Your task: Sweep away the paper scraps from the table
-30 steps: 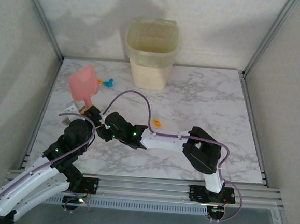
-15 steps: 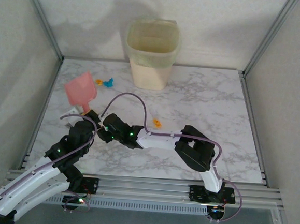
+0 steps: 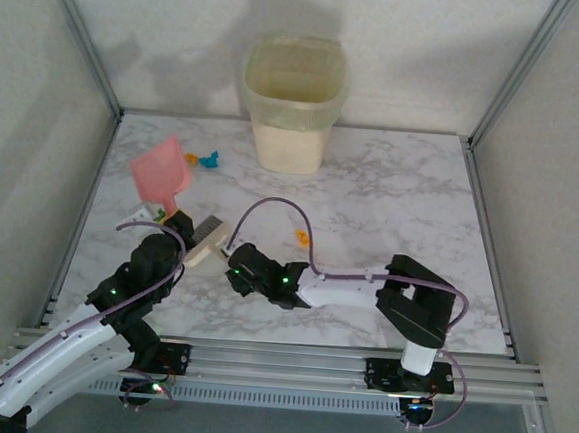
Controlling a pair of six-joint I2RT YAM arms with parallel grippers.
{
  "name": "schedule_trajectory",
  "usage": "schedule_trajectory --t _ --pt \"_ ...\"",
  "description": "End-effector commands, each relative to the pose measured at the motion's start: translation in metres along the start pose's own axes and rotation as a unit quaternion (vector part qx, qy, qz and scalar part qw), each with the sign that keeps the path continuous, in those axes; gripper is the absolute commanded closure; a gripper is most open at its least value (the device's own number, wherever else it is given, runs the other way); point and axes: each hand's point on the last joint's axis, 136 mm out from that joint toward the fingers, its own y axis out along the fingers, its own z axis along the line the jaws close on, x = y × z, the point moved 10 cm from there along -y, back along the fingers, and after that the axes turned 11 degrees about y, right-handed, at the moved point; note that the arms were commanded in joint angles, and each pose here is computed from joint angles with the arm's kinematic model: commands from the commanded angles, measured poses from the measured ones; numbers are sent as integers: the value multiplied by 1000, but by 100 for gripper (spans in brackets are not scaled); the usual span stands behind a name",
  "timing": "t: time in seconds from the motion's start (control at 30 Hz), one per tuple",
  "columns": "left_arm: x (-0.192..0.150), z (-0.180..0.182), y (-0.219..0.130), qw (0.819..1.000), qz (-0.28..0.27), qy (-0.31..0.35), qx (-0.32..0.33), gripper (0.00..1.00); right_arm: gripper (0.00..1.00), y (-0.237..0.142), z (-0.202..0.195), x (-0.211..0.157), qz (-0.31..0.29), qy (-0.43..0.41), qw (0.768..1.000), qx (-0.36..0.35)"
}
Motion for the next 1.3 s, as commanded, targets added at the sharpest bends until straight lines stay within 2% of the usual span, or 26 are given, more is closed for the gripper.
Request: schedule_trajectory --t 0.0,0.13,0.27,0.4,0.73,0.9,1.07,1.27 --pt "4 0 -2 1000 -13 -18 -8 100 100 -20 -18 -1 -25 24 998 -55" --pt "4 1 -3 1000 -15 -23 -10 100 100 -40 -33 -4 -44 49 996 -67" --pt "7 3 -7 999 -23 -32 -16 100 100 -52 -25 5 -71 73 995 4" --pt "8 6 -11 998 -36 -44 -26 100 100 -47 -8 28 -109 84 989 48" --pt "9 11 -13 997 -46 -52 -14 100 100 25 41 77 -132 57 987 76" --pt "8 14 -13 997 -50 -52 0 100 100 55 46 92 -133 52 987 75" --pt "9 14 -13 997 -50 -57 2 100 100 77 41 95 -111 60 989 78" --pt "9 15 -14 997 -49 -61 -2 99 100 85 33 82 -81 51 994 50"
